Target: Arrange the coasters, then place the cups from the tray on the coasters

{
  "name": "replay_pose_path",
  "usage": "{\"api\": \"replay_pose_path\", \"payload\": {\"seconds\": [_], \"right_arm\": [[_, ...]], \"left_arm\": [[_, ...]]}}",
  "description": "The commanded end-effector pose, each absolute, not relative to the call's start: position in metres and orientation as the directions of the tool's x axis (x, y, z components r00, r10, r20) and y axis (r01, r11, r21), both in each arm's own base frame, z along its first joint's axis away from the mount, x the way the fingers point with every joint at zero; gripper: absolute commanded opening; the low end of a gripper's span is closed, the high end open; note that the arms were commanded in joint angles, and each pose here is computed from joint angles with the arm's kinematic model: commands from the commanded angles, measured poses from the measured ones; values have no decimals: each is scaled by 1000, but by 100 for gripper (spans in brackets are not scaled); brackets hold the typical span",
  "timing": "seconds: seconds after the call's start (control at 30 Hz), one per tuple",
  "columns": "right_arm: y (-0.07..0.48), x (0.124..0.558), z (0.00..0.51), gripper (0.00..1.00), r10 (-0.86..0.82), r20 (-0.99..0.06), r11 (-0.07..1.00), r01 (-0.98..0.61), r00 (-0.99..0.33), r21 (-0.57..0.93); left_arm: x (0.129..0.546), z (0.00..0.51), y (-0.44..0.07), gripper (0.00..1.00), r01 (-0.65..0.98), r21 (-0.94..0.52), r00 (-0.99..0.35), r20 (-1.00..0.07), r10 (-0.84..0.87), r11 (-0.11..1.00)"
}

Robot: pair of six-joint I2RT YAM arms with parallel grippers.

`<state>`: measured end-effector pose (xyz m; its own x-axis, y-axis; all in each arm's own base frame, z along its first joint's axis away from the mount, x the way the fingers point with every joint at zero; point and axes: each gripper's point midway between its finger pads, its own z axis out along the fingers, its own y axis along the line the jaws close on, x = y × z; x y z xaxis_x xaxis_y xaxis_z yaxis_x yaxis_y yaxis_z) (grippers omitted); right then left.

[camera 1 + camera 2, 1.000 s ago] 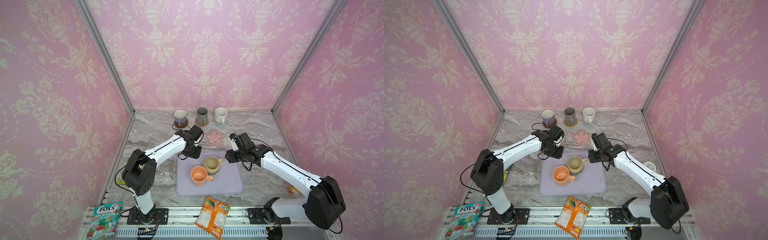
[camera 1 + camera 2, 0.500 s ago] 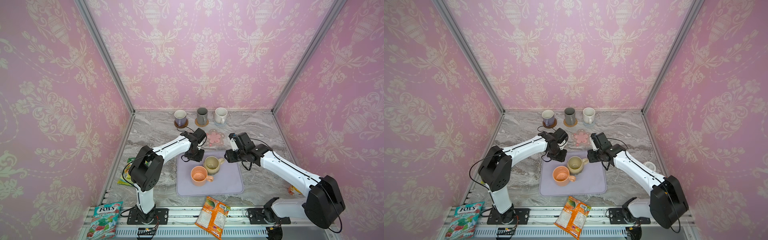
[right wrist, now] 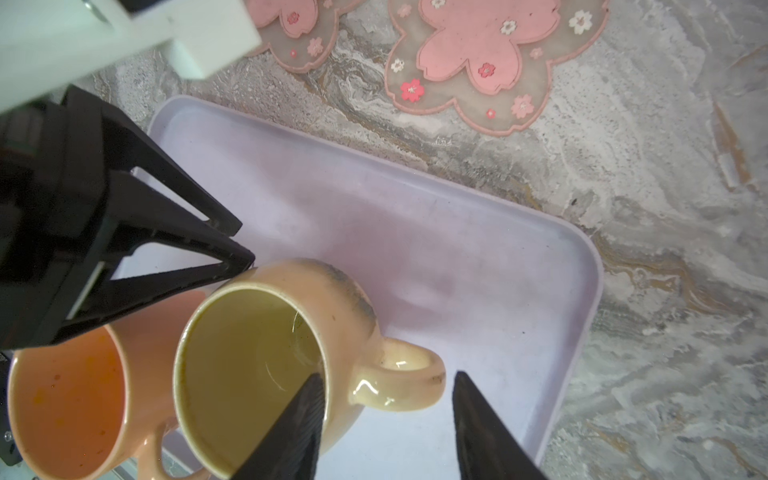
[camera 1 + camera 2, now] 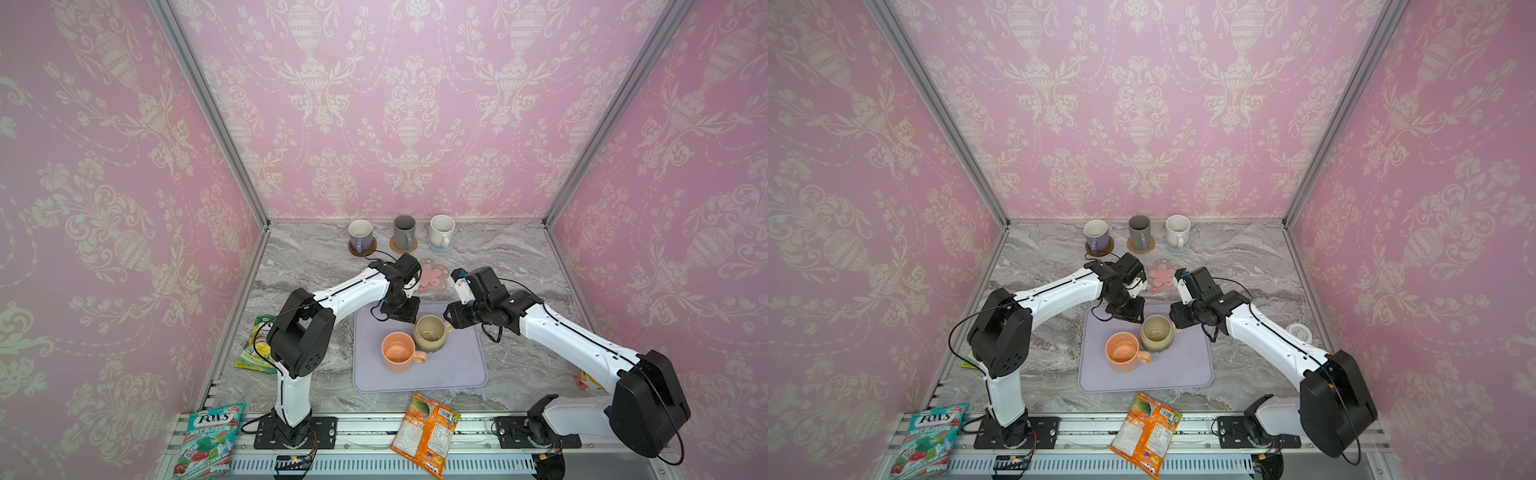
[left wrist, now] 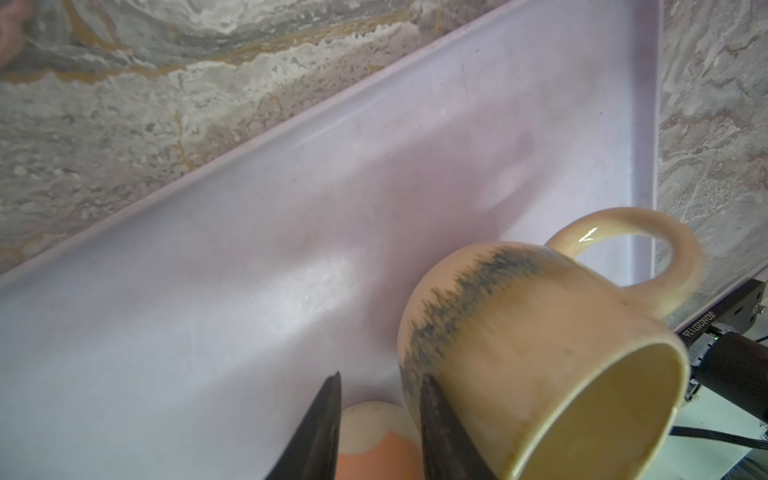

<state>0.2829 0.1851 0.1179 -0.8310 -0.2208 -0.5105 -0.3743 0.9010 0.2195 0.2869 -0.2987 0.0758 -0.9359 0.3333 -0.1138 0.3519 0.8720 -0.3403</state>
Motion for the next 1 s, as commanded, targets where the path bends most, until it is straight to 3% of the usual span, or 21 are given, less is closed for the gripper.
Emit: {"api": "replay_pose_path", "payload": {"seconds": [0.0,0.47,0.8,0.97], "right_arm": [[185,274,115,52,-259,-515,886,-414,-817,211],[163,244,99,54,-249,-489,900,-386,-836,200],[145,261,119,55,-131,-577,942,-283,-806,181],[145,265,115,55,-139,-569,945,-281,-810,170]], "left_arm": [[274,77,-312,35,376,-378,-923,-70,378,846],[278,79,-321,35,385,-376,-919,-78,385,843],[278,81,-319,35,390,-359,-918,-87,386,848],[276,79,-315,35,390,-346,-919,-83,386,853]]}}
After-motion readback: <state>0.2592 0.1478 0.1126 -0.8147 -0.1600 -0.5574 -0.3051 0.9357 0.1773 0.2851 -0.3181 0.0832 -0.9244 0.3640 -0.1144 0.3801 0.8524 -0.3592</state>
